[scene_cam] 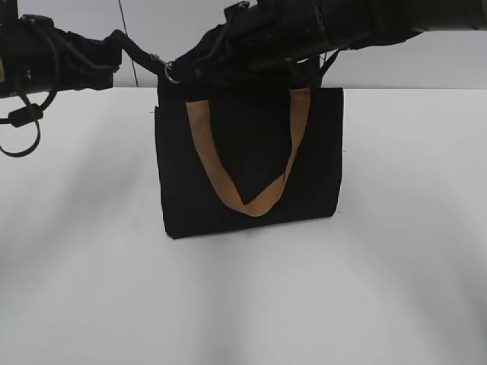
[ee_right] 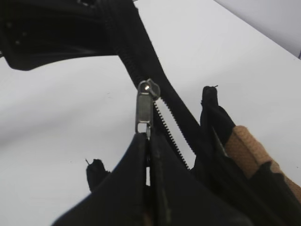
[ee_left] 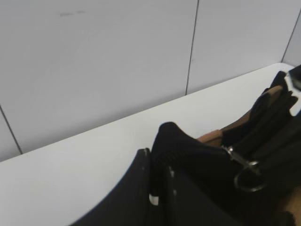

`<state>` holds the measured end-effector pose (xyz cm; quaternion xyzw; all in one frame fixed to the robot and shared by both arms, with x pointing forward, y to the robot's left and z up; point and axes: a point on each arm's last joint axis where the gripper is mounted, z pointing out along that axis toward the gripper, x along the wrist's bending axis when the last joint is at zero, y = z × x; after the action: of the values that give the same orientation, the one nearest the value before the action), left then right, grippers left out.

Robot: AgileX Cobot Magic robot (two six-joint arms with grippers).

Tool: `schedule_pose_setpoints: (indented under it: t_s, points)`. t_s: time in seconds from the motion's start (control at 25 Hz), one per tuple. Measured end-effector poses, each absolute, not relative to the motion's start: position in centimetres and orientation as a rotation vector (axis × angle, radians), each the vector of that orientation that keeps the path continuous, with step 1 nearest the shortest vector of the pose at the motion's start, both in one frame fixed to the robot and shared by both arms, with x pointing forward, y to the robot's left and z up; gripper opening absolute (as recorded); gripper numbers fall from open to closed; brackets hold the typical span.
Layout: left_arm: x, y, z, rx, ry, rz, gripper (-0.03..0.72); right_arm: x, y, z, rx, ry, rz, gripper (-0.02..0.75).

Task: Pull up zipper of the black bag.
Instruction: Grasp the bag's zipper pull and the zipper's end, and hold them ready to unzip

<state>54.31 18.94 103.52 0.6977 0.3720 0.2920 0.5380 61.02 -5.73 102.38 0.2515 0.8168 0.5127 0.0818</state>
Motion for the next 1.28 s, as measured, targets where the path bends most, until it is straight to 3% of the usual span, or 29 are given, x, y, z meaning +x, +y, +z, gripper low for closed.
schedule_pose_setpoints:
  t_s: [0.68, 1.28]
  points:
    - [54.4, 19.6, 102.5, 1.754, 0.991, 0.727, 0.016, 61.4, -8.3, 103.7, 0.956, 2.443, 1.581, -0.015]
    - [54.4, 19.7, 102.2, 1.778, 1.025, 0.733, 0.015, 63.8, -16.9, 103.6, 1.079, 2.431, 1.29, -0.015]
